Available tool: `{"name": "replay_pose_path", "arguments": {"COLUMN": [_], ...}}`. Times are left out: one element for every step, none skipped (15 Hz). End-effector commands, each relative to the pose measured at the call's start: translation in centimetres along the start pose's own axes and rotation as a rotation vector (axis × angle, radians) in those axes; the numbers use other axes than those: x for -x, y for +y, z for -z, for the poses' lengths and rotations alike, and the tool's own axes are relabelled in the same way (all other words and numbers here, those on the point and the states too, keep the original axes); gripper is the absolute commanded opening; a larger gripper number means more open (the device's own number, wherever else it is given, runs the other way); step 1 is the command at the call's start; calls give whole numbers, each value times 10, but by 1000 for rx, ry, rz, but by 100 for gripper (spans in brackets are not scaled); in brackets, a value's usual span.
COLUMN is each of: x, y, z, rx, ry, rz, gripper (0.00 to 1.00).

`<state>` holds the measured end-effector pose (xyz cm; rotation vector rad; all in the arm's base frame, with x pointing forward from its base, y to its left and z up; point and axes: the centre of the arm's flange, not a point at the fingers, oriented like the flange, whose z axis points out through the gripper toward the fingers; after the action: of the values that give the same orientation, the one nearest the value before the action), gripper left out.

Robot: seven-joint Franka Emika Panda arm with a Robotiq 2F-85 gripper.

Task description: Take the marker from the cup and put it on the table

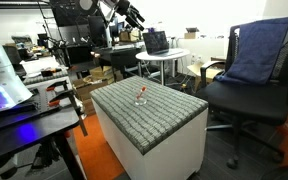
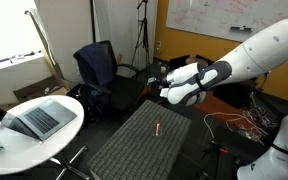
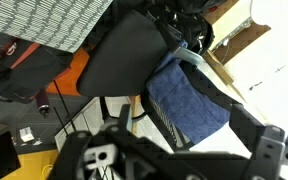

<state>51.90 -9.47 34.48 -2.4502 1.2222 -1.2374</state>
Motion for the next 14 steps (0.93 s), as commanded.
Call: {"name": "replay_pose_path", "arguments": {"x": [13, 13, 14, 15, 18, 22, 27, 31, 35, 39, 42, 44, 45, 46], "y": [9, 11, 10, 11, 11, 11, 11, 11, 12, 15, 19, 25, 30, 36], "z": [-6, -9, -11, -12, -16, -20, -24, -30, -35, -38, -42, -45, -48, -52], "rx": [1, 1, 5, 9, 18, 26, 39, 55, 74, 95, 121, 148, 171, 196], "ry": [33, 35, 22, 10, -7, -27, -48, -67, -89, -104, -113, -119, -125, -123], "rz": [-150, -197, -240, -275, -307, -337, -358, -379, -396, -406, -405, -406, -407, -405], "gripper": [100, 100, 100, 100, 100, 100, 100, 100, 100, 100, 100, 100, 100, 100]}}
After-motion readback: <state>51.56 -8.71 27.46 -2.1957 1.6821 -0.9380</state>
